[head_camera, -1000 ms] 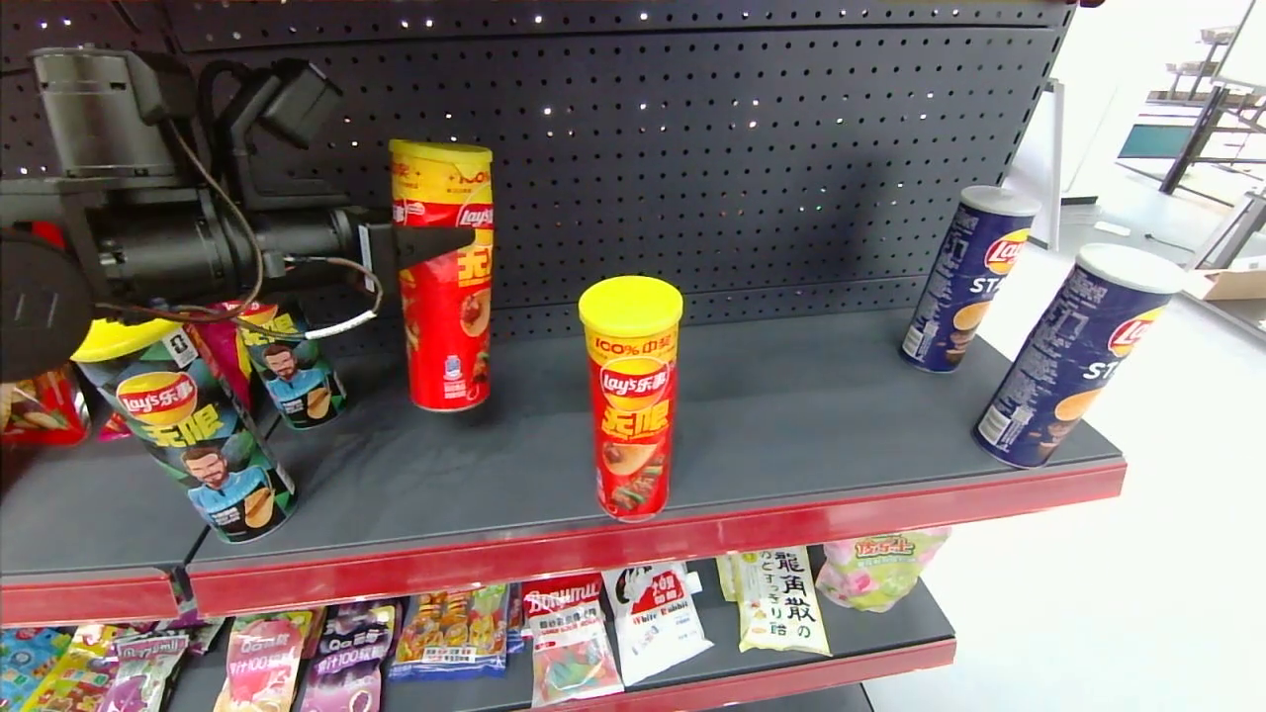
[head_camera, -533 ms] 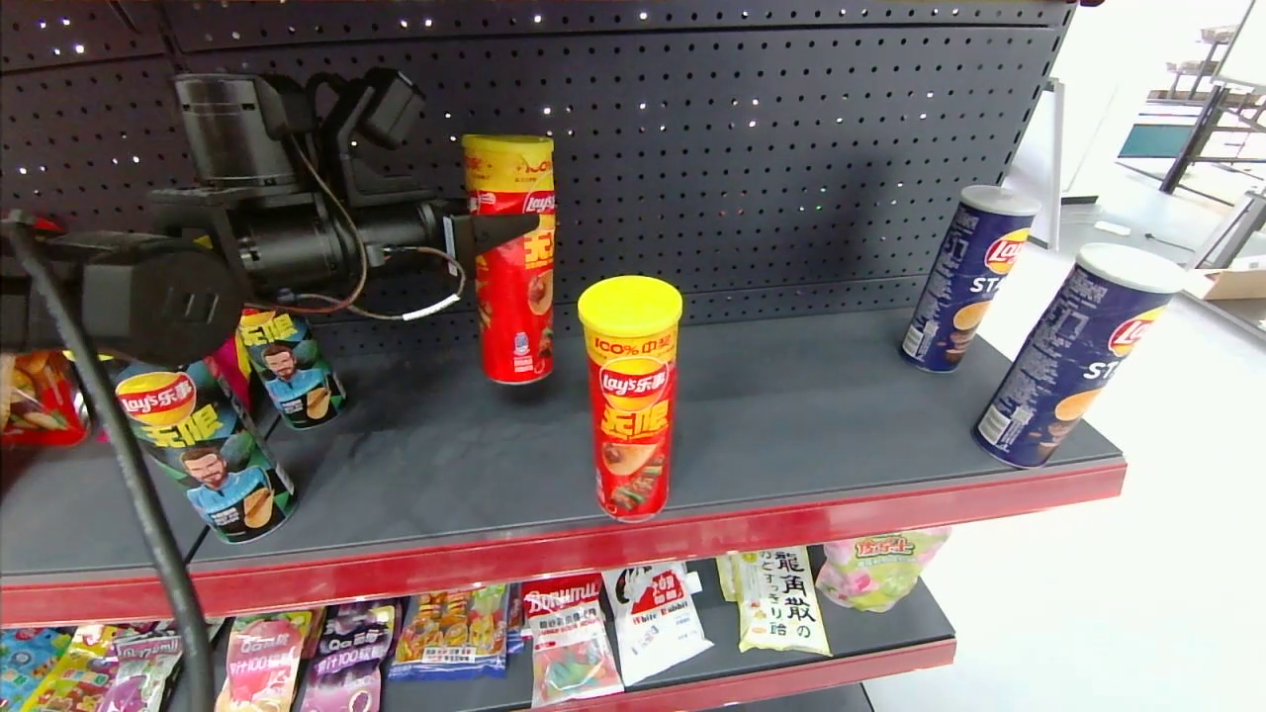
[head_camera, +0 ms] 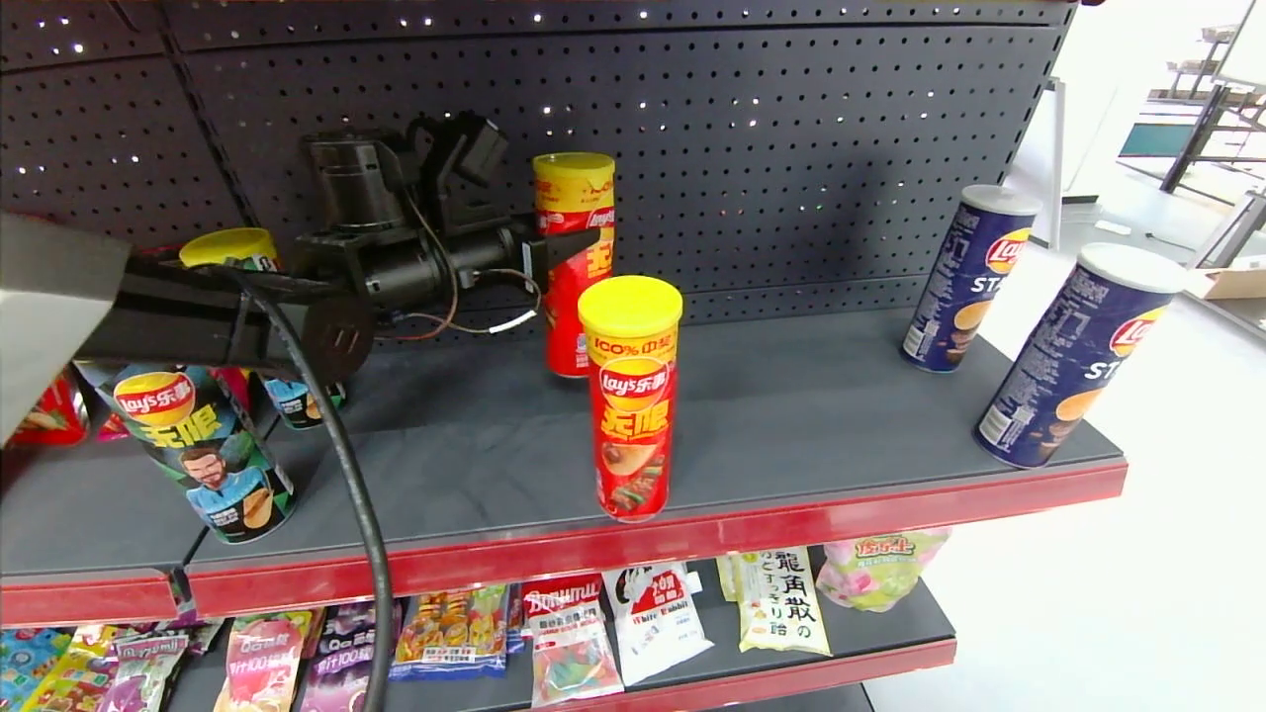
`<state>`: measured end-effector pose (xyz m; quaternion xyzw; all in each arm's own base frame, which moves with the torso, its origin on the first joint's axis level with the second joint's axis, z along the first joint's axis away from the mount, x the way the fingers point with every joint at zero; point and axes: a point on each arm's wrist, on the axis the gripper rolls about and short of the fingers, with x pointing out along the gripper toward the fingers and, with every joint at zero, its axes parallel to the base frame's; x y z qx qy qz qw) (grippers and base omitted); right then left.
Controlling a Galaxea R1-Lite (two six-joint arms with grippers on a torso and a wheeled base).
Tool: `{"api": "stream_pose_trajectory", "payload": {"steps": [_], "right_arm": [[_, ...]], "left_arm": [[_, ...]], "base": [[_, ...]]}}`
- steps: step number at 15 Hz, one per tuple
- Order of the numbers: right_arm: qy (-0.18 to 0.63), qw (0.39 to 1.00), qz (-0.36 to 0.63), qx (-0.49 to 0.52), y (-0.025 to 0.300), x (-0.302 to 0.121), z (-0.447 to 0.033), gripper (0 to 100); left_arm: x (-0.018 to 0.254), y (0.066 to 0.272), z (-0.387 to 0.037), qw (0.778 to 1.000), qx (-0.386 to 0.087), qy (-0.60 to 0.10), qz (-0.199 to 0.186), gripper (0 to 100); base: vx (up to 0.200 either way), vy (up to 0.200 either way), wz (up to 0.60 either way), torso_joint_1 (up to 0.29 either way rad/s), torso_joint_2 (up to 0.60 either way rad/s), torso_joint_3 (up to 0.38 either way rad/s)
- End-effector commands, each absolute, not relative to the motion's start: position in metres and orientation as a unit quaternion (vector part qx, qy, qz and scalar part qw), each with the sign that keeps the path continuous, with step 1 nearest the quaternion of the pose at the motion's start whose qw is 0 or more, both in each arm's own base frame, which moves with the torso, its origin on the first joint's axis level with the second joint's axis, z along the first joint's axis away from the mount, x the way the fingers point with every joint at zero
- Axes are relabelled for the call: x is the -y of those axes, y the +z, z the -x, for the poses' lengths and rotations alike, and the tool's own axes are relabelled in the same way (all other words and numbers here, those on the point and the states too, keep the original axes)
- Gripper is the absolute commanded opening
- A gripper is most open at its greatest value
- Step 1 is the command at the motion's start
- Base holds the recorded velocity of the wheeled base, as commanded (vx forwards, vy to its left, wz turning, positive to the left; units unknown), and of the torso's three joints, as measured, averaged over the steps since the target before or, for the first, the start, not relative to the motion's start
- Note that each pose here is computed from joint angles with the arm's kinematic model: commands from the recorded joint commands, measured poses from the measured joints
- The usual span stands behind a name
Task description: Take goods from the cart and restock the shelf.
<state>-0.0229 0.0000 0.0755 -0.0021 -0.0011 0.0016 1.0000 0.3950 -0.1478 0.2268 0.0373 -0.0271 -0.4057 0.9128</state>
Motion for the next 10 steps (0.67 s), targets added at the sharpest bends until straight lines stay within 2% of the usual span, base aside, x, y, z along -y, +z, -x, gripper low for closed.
{"api": "stream_pose_trajectory", "payload": {"steps": [1, 7, 10], "right_arm": [[0.002, 1.000, 0.002, 0.001, 0.076, 0.000, 0.023, 100], [0.002, 1.000, 0.002, 0.001, 0.076, 0.000, 0.023, 100], [0.002, 1.000, 0.002, 0.001, 0.076, 0.000, 0.023, 100]], "left_arm": [[0.155, 0.212, -0.406, 0.912, 0.017, -0.409, -0.036, 0], [0.180, 0.199, -0.421, 0.903, 0.036, -0.427, -0.018, 0], [0.183, 0.195, -0.423, 0.903, 0.034, -0.429, -0.013, 0]], "base": [[0.000, 0.000, 0.00, 0.000, 0.00, 0.000], [0.000, 0.000, 0.00, 0.000, 0.00, 0.000], [0.000, 0.000, 0.00, 0.000, 0.00, 0.000]]}}
